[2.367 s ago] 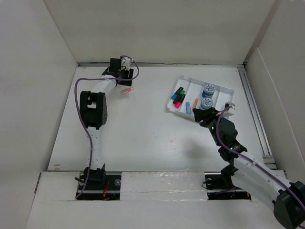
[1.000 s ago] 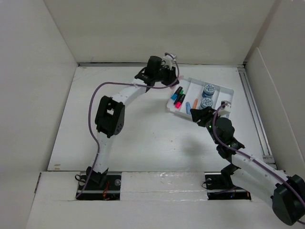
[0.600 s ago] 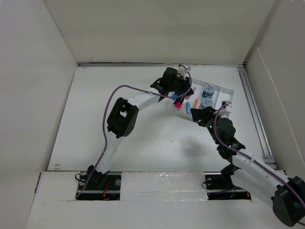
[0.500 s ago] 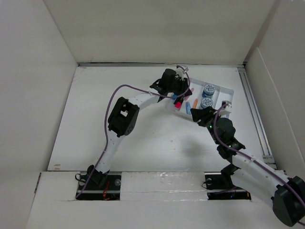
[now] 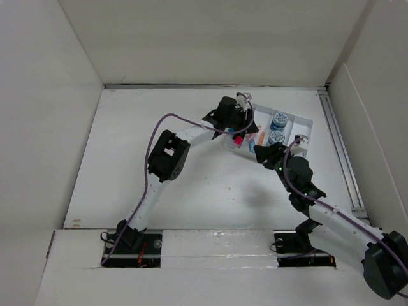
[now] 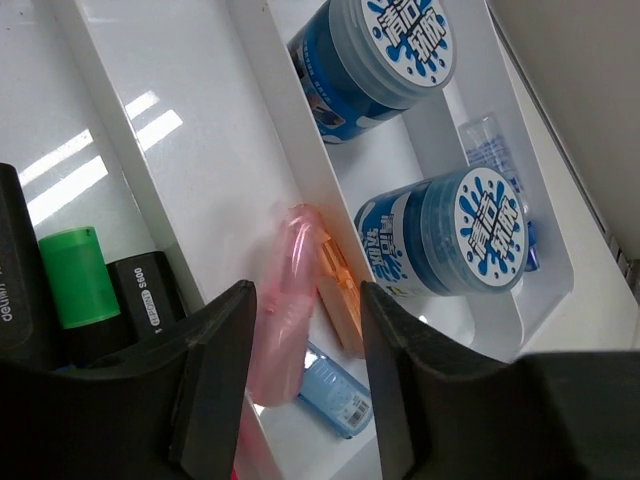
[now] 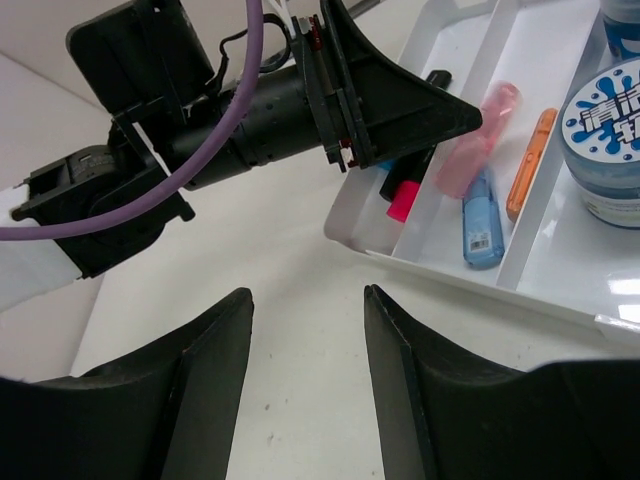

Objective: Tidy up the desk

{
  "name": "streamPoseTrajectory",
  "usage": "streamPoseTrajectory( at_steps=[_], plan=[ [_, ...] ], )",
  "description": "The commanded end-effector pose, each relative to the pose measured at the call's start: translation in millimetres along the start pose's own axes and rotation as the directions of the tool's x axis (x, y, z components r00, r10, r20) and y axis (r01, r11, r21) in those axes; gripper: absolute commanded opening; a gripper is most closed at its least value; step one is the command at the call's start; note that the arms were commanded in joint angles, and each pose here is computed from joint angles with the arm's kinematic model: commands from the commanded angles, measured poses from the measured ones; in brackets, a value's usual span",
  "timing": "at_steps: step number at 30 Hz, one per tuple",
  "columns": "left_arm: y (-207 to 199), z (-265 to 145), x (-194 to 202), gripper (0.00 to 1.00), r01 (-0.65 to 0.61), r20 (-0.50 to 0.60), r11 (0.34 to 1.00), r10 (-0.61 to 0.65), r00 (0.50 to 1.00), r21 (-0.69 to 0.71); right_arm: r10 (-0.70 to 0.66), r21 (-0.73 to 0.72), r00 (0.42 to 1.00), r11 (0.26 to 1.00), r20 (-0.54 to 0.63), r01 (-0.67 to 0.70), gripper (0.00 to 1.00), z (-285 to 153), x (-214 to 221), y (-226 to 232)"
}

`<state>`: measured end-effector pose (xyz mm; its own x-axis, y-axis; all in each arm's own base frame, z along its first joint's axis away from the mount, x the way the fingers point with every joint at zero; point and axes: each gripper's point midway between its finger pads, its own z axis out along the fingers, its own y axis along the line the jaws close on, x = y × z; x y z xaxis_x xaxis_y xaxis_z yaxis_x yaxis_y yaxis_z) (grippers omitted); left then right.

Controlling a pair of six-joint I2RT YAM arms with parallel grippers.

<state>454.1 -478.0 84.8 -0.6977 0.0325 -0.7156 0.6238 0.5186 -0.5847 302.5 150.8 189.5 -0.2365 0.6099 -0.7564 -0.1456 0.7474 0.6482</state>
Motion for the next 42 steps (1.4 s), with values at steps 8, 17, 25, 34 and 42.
streamPoseTrajectory(
  at_steps=[8,17,25,34,42],
  plan=[
    [-37.8,-25.4,-64.8,0.61,-0.106,0.138,0.994,0.104,0.985,0.004,0.019,-0.052,0.998,0.999,0.067,-0.015,0.53,2.4,-20.3,17.8],
    [-75.0,-146.4,-155.8,0.62,-0.098,0.405,0.995,0.081,0.911,0.021,0.017,-0.069,0.998,0.998,0.063,-0.013,0.12,1.3,-20.0,20.8],
    [-67.0,-254.3,-131.3,0.7,-0.013,0.555,0.999,-0.017,0.832,0.049,0.017,-0.08,0.998,0.997,0.057,-0.013,0.0,1.3,-19.6,23.4],
    [-50.8,-324.1,-66.9,0.69,0.12,0.632,0.986,-0.021,0.775,-0.113,0.016,-0.109,0.999,0.994,0.047,-0.011,0.07,-1.0,-17.8,32.2],
    [-29.6,-379.2,-21.2,0.66,0.267,0.687,0.924,-0.007,0.727,-0.273,0.01,-0.099,0.998,0.995,0.062,-0.004,0.11,-2.1,-18.7,32.4]
  ],
)
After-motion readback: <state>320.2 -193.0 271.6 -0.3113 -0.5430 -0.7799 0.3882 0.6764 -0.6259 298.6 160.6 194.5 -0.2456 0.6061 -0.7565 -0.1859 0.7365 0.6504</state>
